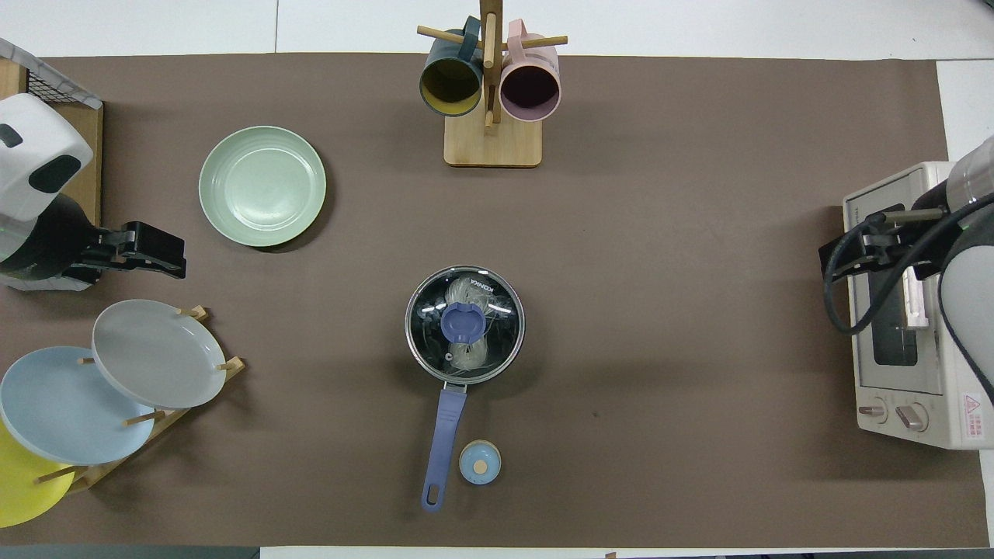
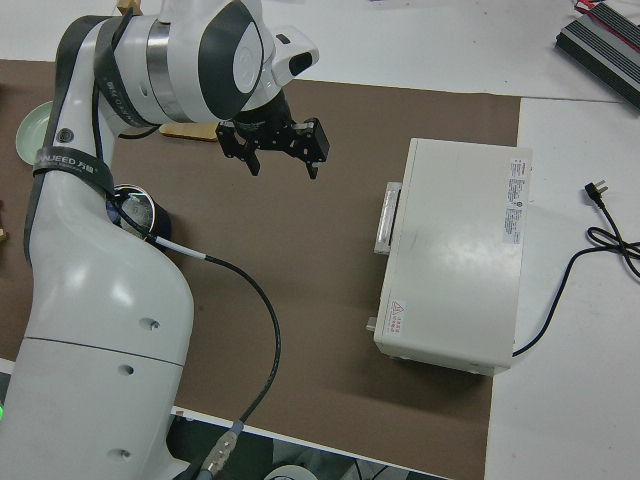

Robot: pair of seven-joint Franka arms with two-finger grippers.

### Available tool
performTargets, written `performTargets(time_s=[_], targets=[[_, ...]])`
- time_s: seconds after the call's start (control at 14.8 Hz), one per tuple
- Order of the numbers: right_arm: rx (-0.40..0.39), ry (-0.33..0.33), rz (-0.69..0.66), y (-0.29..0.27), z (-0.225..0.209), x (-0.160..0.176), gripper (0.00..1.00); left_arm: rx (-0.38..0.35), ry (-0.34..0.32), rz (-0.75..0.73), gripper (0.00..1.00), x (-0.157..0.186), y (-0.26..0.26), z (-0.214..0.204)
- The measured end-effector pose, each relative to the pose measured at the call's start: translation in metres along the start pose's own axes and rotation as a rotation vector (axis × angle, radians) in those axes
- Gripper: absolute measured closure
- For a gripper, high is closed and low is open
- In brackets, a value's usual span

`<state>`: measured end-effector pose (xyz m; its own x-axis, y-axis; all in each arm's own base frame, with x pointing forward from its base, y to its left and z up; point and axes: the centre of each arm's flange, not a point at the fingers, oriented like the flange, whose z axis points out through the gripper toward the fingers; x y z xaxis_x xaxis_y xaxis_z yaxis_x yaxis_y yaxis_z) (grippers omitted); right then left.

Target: Transfer vermicelli from plate to pot

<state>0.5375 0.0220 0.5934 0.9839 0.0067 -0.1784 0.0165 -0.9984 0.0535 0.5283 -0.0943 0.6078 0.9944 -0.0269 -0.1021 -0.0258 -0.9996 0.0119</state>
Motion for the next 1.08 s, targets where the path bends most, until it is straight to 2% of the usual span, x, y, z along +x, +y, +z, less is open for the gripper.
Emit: performTargets(time_s=[0.47, 1.08], targets=[[0.008, 0.049, 0.014, 0.020, 0.001, -0.004, 0.00, 0.000, 0.000, 0.000, 0.00, 0.000, 0.000, 0.000], [0.012, 0.067, 0.037, 0.032, -0.002, -0.003, 0.00, 0.000, 0.000, 0.000, 0.00, 0.000, 0.000, 0.000]])
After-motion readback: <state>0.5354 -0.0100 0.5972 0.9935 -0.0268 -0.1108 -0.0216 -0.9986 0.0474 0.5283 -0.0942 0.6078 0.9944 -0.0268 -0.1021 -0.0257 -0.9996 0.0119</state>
